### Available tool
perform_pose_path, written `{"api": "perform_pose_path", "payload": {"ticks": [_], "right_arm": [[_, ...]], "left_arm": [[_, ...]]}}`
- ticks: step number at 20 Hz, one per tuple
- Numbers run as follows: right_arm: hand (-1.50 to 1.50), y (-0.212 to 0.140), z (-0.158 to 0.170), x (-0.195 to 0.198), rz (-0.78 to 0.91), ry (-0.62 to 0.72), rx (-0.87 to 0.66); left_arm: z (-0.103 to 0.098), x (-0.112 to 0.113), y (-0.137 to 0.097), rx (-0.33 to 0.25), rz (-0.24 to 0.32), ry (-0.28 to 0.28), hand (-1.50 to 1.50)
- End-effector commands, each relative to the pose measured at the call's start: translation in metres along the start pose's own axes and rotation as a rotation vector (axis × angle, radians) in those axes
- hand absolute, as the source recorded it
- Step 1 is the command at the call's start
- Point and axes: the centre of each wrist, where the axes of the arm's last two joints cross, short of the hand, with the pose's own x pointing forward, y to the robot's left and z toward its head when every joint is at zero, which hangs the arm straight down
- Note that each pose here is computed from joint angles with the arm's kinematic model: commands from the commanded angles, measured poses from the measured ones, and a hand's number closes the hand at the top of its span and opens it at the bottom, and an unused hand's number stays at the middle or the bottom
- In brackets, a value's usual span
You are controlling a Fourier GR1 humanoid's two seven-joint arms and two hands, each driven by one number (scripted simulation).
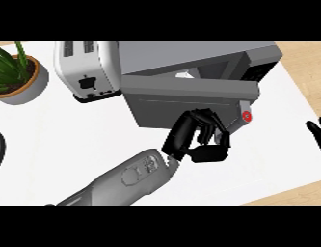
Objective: Pick up the milk, place it into the microwave and close the microwave
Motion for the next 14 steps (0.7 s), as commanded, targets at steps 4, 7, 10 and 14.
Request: {"api": "perform_pose_path", "payload": {"ticks": [4,7,10,14], "right_arm": [[-1.50,0.003,-0.010,0.010,-0.054,-0.037,0.035],[-1.50,0.002,-0.008,0.011,-0.064,0.003,0.047],[-1.50,0.003,-0.015,0.019,-0.054,-0.015,0.076],[-1.50,-0.002,-0.018,0.025,-0.056,-0.030,0.084]], "left_arm": [[-0.026,0.011,0.017,0.131,0.067,-0.004,1.50],[-0.042,0.028,0.026,0.188,0.139,-0.054,1.50],[-0.046,0.023,0.032,0.218,0.143,-0.054,1.50],[-0.048,0.019,0.036,0.237,0.159,-0.067,1.50]]}}
